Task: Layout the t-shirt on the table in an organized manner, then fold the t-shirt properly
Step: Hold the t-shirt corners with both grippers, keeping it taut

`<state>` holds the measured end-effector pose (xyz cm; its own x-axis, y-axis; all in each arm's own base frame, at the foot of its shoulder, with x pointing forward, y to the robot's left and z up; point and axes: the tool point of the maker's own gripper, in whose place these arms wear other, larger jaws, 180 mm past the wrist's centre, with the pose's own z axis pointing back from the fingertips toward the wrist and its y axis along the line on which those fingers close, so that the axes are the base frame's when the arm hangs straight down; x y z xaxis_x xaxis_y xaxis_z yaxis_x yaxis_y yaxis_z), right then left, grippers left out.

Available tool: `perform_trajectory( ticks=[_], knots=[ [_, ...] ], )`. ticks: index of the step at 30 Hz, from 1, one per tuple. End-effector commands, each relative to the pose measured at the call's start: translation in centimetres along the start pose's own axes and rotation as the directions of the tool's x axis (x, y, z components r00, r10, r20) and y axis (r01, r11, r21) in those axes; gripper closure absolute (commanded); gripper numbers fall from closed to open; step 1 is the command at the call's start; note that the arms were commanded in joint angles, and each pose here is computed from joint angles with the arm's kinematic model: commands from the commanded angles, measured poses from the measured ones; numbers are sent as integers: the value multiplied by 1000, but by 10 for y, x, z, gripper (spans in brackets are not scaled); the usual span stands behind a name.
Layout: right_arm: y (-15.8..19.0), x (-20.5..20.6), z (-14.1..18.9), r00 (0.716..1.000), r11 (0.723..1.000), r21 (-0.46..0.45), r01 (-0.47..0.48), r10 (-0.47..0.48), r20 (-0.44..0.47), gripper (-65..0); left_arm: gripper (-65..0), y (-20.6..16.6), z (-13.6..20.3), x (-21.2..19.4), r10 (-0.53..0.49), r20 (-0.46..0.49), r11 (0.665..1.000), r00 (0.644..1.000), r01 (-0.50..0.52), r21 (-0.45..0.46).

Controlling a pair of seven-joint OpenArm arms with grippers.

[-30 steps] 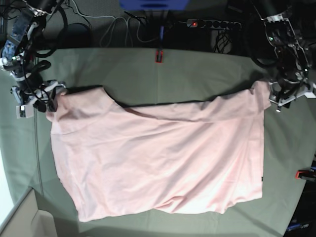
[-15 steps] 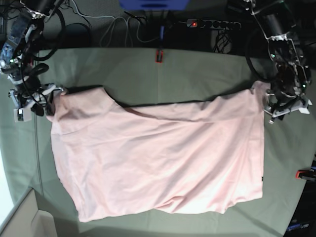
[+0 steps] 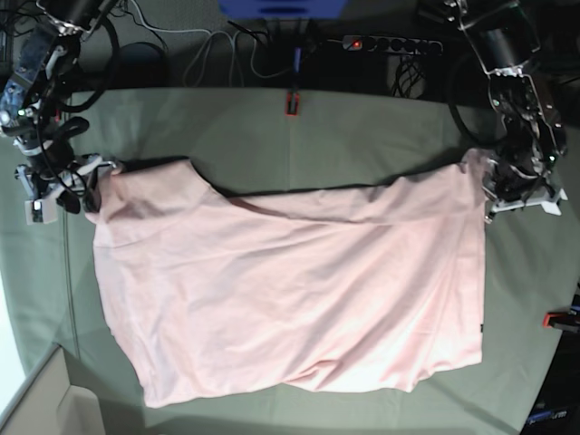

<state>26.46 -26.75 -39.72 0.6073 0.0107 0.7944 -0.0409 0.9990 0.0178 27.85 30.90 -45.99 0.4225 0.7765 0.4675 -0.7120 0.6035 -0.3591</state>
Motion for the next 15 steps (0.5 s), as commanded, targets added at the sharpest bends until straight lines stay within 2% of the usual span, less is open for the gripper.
perform_trajectory(
  ticks=[1, 4, 7, 15],
  knots=[
    [-5, 17, 2, 998, 1000, -8, -7, 7, 57, -237, -139, -11, 3, 16, -22, 41, 999, 999, 23, -38],
    [-5, 17, 2, 998, 1000, -8, -7, 7, 57, -237, -110, -20, 3, 15, -72, 42, 993, 997, 76, -89],
    [-5, 17, 2, 998, 1000, -8, -7, 7, 57, -237, -9, -25, 4, 12, -104, 42, 987, 994, 109, -120],
    [-5, 17, 2, 998, 1000, -8, -7, 7, 57, -237, -2, -22, 4, 10, -108, 33, 987, 994, 111, -116]
  ],
)
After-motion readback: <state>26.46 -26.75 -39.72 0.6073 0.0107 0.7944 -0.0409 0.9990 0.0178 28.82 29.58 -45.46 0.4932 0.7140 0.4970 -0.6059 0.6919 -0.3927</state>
